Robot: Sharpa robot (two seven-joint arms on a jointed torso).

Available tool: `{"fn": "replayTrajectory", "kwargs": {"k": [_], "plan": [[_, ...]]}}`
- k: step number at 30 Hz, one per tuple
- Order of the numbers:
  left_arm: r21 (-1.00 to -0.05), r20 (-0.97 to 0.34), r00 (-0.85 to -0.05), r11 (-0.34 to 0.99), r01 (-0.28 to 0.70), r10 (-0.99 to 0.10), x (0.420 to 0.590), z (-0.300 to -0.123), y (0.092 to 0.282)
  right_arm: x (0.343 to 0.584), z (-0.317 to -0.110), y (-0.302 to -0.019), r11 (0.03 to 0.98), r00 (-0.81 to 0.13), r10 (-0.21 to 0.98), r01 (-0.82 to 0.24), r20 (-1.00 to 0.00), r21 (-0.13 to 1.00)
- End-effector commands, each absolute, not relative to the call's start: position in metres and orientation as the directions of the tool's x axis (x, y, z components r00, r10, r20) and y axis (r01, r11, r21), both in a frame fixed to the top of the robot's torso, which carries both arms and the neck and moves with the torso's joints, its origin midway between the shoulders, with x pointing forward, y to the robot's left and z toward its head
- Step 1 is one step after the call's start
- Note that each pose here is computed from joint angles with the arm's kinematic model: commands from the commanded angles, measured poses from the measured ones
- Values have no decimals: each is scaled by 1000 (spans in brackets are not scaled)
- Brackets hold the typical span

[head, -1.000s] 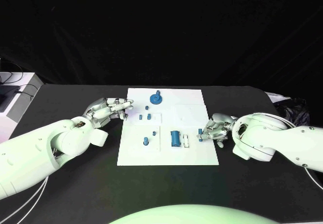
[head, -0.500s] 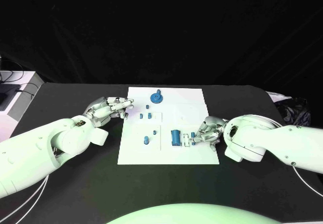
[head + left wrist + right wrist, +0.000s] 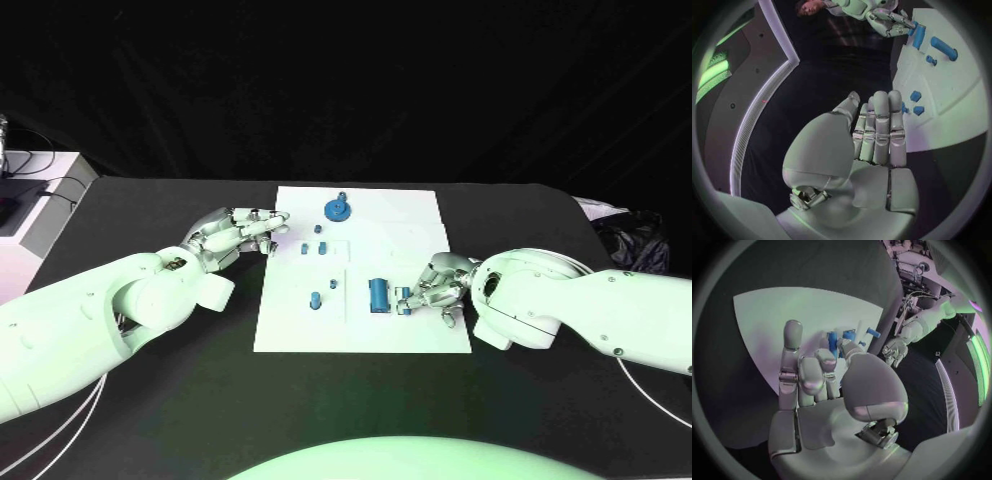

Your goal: Assemble the parts on the task board

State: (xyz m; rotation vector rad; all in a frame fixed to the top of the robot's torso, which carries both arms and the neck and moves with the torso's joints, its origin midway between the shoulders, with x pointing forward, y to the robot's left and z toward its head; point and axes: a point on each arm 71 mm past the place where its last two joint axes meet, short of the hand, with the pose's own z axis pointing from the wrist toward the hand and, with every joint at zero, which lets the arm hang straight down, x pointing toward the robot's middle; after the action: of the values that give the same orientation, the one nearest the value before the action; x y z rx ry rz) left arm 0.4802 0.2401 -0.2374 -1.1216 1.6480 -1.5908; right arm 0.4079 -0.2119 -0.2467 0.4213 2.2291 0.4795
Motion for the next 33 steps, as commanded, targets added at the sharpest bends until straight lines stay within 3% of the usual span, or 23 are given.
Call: {"fn": "replayTrajectory", "kwargs": {"k": [1,33], "plan": [[-982,151,-486,-75,-173,-861,480,-237,238,408,-248,-211,876,-633,437,136,-639,464],[-982,150,-484,-72,-175,-862,480,-237,238,415,-253,-211,888,-644,417,137,-641,440]]}}
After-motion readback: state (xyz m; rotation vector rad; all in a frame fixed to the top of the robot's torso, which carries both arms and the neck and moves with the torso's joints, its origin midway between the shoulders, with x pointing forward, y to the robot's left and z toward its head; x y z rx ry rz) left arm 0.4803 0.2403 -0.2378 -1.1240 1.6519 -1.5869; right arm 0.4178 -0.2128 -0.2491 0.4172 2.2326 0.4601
